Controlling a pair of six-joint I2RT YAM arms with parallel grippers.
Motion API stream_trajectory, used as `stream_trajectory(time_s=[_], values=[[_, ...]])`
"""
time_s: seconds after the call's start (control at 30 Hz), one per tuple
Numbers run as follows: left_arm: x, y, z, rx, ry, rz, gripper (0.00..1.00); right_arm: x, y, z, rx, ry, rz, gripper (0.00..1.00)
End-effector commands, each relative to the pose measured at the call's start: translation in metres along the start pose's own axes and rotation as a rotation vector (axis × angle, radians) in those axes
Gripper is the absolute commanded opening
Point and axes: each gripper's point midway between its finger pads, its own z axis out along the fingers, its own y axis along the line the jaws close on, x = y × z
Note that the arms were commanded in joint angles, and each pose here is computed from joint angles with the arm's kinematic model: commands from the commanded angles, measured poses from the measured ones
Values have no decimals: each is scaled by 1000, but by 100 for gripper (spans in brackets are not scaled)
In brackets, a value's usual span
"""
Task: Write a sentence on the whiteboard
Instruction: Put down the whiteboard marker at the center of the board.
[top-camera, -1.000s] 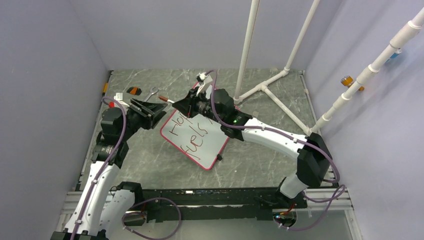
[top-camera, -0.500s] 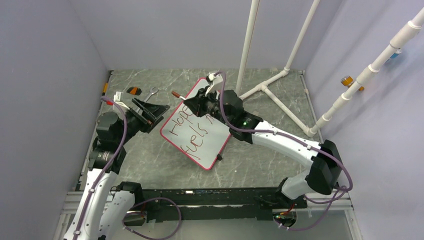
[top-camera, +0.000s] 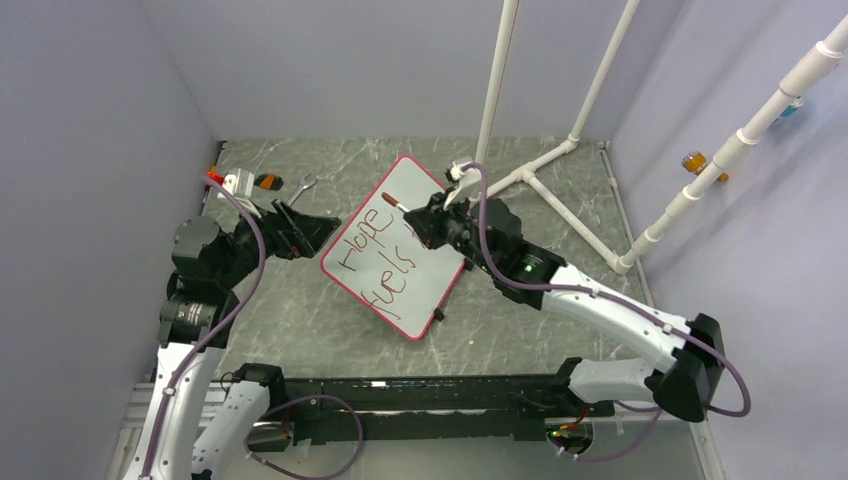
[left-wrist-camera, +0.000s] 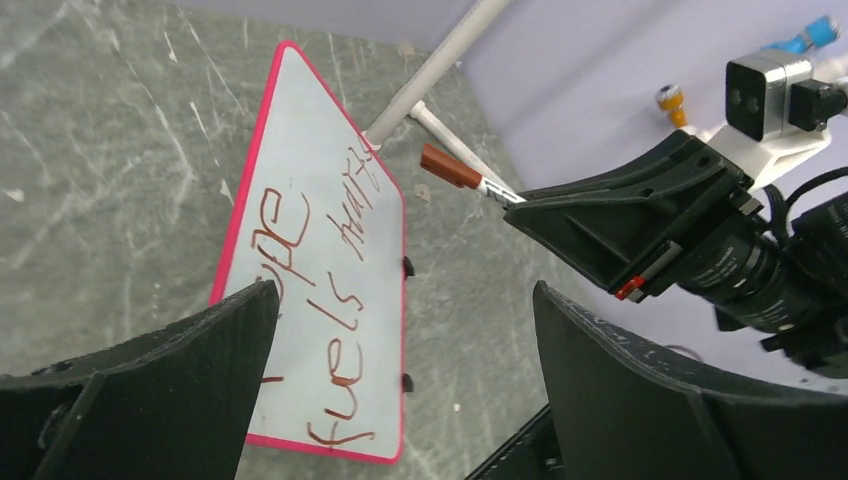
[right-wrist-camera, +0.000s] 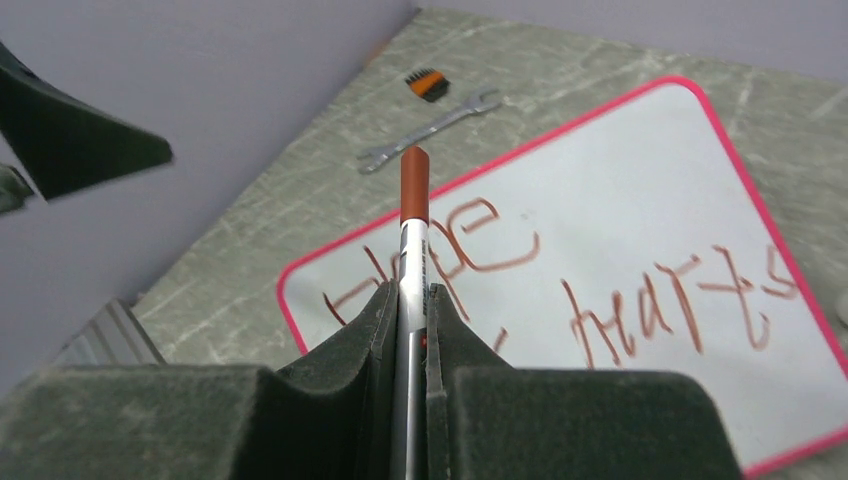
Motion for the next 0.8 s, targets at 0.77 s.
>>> stream_trajectory(time_s=[0.77], values=[[35,99,-25,-375,88,352,99,90,-145,-146,680,201,-20,0]])
